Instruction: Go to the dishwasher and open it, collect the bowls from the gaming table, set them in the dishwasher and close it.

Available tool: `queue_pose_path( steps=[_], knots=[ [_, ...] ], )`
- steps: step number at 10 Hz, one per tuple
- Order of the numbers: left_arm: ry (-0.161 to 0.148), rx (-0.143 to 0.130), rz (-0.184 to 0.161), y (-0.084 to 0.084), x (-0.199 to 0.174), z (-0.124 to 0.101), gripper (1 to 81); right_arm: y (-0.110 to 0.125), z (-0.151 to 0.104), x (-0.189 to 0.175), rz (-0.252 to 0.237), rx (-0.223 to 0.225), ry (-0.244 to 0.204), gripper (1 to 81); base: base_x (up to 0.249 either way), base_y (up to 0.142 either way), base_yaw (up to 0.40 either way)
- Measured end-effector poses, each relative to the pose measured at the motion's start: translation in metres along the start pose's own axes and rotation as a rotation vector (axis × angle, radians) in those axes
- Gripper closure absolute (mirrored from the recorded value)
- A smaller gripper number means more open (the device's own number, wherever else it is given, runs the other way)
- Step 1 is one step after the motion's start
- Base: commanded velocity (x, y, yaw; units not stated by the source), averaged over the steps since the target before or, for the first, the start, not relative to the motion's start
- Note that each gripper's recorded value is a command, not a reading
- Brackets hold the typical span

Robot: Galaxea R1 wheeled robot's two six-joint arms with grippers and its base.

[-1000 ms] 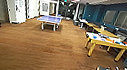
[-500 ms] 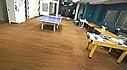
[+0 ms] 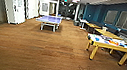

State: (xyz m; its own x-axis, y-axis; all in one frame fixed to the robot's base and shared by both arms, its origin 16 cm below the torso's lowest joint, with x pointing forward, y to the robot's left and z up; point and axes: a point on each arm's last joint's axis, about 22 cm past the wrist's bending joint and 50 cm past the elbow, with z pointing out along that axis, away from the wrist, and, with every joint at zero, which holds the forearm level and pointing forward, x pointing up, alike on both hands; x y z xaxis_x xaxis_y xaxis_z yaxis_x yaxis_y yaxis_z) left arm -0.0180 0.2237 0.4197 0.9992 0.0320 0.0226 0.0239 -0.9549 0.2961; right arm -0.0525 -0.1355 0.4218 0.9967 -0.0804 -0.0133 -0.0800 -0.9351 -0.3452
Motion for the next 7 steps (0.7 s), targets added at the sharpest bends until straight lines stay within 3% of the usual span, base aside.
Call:
queue_pose_path(
  steps=[7],
  knots=[
    [0.003,-0.001,0.001,0.0008,0.0029,0.0003,1.0,0.0024,-0.0005,0.0038,-0.001,-0.003,0.003,1.0,0.189,0.000,0.000]
  ],
)
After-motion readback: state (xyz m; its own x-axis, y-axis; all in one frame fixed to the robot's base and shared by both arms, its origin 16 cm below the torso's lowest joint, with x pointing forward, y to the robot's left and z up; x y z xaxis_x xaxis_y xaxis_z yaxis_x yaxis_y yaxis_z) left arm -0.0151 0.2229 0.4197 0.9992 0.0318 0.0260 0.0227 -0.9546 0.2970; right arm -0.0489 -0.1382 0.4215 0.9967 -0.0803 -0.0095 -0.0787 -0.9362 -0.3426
